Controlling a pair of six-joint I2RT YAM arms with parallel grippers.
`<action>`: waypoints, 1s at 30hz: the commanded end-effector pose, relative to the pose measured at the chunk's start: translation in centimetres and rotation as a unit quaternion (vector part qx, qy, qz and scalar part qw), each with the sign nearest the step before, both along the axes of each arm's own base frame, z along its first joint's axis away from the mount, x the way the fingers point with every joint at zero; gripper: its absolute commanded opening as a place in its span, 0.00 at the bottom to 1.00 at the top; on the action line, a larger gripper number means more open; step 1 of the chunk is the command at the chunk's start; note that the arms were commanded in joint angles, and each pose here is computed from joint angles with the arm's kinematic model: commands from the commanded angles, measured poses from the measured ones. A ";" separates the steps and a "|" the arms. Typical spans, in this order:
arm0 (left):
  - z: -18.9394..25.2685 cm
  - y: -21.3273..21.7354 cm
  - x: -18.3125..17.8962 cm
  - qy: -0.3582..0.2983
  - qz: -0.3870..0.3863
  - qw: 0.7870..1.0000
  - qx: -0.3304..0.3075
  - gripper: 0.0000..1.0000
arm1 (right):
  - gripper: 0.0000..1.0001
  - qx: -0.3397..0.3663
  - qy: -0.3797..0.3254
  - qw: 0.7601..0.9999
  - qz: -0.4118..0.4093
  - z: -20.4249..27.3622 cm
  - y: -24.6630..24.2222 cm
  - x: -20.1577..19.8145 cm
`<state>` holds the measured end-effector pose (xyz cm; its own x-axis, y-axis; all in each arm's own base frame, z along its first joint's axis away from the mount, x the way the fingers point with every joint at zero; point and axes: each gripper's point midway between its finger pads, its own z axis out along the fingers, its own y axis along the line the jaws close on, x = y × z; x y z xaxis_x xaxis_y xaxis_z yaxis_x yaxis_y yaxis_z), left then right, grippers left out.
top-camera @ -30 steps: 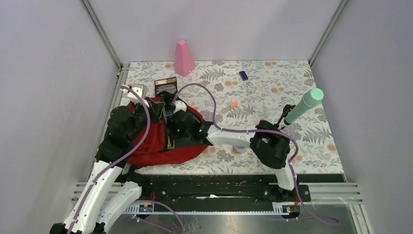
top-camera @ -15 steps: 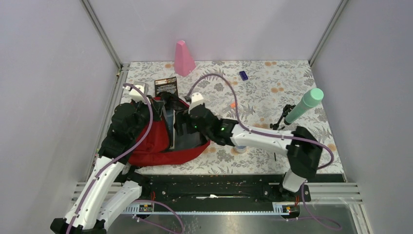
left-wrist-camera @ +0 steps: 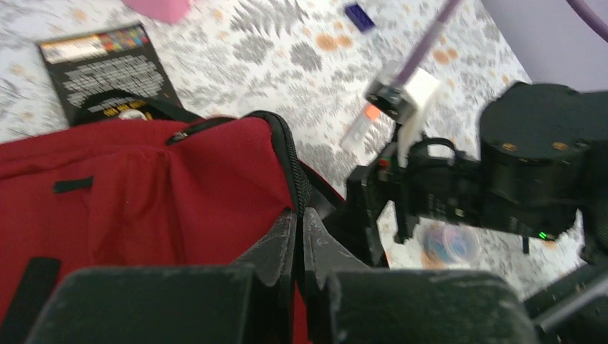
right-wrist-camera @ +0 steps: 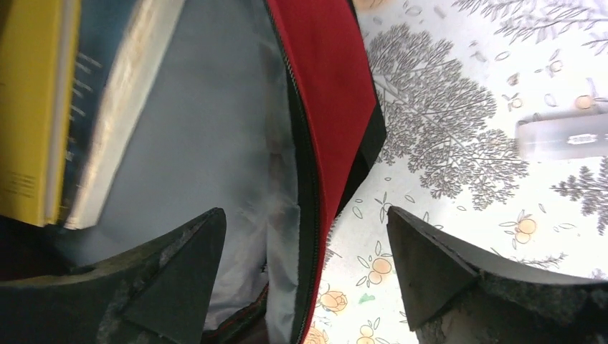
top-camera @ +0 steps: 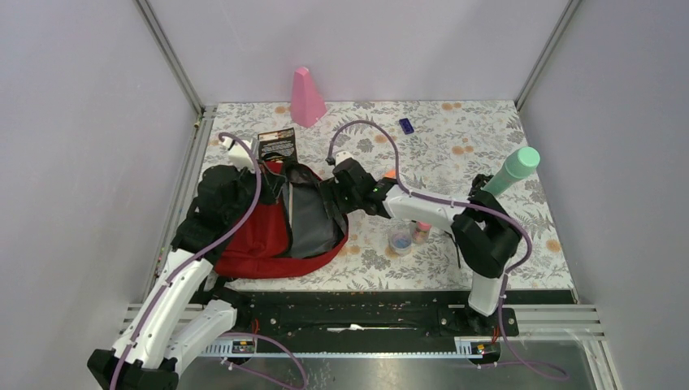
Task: Pack the student bag
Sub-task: Place the book in the student bag, then pick up the book from the center of the board.
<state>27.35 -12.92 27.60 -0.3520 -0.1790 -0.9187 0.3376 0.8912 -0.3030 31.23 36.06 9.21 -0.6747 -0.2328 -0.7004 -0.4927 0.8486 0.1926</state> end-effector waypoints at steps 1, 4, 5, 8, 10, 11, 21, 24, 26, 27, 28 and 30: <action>-1.9 -2.6 -1.4 0.058 -0.074 0.995 -0.019 0.00 | 0.86 -0.002 0.012 0.999 0.047 -0.4 1.8 0.0; -3.0 -3.3 -2.2 0.084 -0.099 0.991 -0.025 0.00 | 0.59 0.003 0.045 0.997 0.069 -1.8 2.8 -0.7; -3.2 -3.5 -2.6 0.088 -0.108 0.990 -0.028 0.00 | 0.44 0.010 0.056 0.996 0.073 -1.9 3.1 -1.2; -3.5 -3.7 -3.3 0.088 -0.120 0.988 -0.029 0.00 | 0.07 0.045 0.074 0.993 0.079 -1.2 3.7 -2.6; -3.6 -3.5 -3.5 0.086 -0.120 0.989 -0.027 0.00 | 0.00 0.057 0.084 0.992 0.077 -1.3 3.5 -4.1; -3.7 -3.4 -3.6 0.087 -0.119 0.989 -0.025 0.00 | 0.00 0.061 0.087 0.991 0.078 -1.2 3.6 -4.8; -7.0 -4.1 -5.5 0.148 -0.159 0.976 -0.016 0.00 | 0.00 0.084 0.106 0.985 0.111 0.1 5.2 -12.3; -6.4 -4.5 -6.0 0.140 -0.178 0.974 -0.021 0.11 | 0.13 0.079 0.088 0.989 0.091 1.2 4.1 -11.9; -5.4 -4.0 -5.5 0.119 -0.160 0.980 -0.021 0.42 | 0.46 0.060 0.067 0.993 0.072 1.9 2.9 -11.2; -4.6 -3.7 -5.2 0.104 -0.144 0.984 -0.023 0.58 | 0.60 0.051 0.056 0.995 0.064 2.3 2.3 -10.9; -3.5 -3.3 -4.7 0.083 -0.129 0.988 -0.025 0.70 | 0.69 0.041 0.046 0.996 0.056 2.8 1.6 -10.5; -0.8 -2.8 -3.7 0.042 -0.104 0.993 -0.034 0.86 | 0.79 0.019 0.037 0.998 0.040 3.8 0.2 -10.1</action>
